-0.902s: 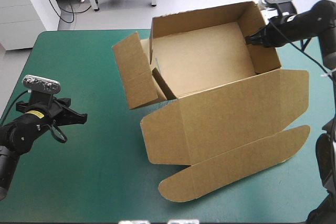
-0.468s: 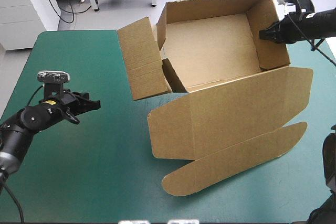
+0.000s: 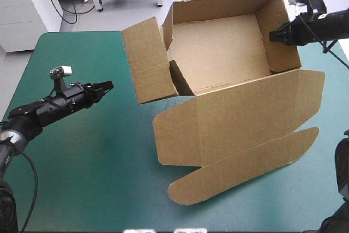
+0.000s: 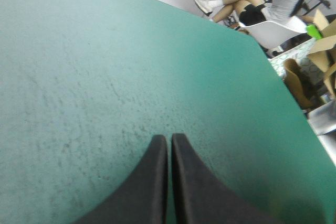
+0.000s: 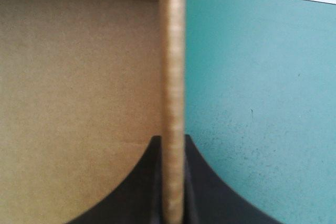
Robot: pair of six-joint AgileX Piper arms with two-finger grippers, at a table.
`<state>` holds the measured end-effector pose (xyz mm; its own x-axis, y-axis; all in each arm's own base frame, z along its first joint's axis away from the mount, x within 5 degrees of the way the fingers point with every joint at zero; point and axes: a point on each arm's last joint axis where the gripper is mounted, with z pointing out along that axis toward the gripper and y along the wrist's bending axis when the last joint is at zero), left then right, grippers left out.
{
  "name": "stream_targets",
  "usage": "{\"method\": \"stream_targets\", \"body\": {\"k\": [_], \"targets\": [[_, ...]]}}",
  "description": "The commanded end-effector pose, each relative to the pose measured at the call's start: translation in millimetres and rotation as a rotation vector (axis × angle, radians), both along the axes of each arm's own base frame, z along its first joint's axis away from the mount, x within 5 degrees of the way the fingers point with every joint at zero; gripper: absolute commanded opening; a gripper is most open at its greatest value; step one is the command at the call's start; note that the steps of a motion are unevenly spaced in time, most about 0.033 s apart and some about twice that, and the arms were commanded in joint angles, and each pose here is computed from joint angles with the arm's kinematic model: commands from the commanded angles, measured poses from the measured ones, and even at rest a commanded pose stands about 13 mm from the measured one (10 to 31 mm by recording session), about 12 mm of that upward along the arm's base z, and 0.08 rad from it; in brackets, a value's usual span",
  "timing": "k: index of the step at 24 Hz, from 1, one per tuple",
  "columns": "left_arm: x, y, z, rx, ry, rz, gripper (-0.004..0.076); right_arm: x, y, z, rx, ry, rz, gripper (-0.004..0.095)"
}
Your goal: Fold the box
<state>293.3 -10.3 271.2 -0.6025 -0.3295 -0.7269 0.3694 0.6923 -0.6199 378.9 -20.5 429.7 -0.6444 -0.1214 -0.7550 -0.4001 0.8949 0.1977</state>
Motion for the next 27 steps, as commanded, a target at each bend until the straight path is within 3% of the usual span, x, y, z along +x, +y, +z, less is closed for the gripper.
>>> {"method": "stream_targets", "body": {"k": [1, 6, 10, 15, 18, 20, 27], "targets": [[2.3, -5.4, 16.1, -0.157, -0.078, -0.08, 0.0018, -18.1, 14.6, 34.5, 0.052, -0.124, 0.02, -0.002], [7.7, -11.3, 17.5, -0.358, -0.075, -0.222, 0.0013, -16.6, 41.1, 34.0, 0.023, -0.137, 0.075, -0.0019], [9.6, -11.6, 18.4, -0.382, -0.05, -0.226, 0.0045, -15.5, 56.3, 34.2, 0.014, -0.146, 0.08, -0.0019], [10.0, -11.5, 19.3, -0.377, -0.058, -0.228, 0.0222, -12.8, 75.3, 34.4, -0.033, -0.176, 0.048, -0.0019], [10.0, -11.5, 19.3, -0.377, -0.058, -0.228, 0.0427, -12.3, 93.8, 34.6, -0.087, -0.206, 0.029, -0.0019], [9.8, -11.7, 18.9, -0.372, -0.056, -0.231, 0.0465, -11.7, 101.8, 35.8, -0.11, -0.232, 0.008, -0.0019], [6.7, -24.3, 24.6, -0.362, -0.088, -0.273, 0.0465, -11.8, 120.2, 39.0, -0.239, -0.315, -0.069, -0.0018]]}}
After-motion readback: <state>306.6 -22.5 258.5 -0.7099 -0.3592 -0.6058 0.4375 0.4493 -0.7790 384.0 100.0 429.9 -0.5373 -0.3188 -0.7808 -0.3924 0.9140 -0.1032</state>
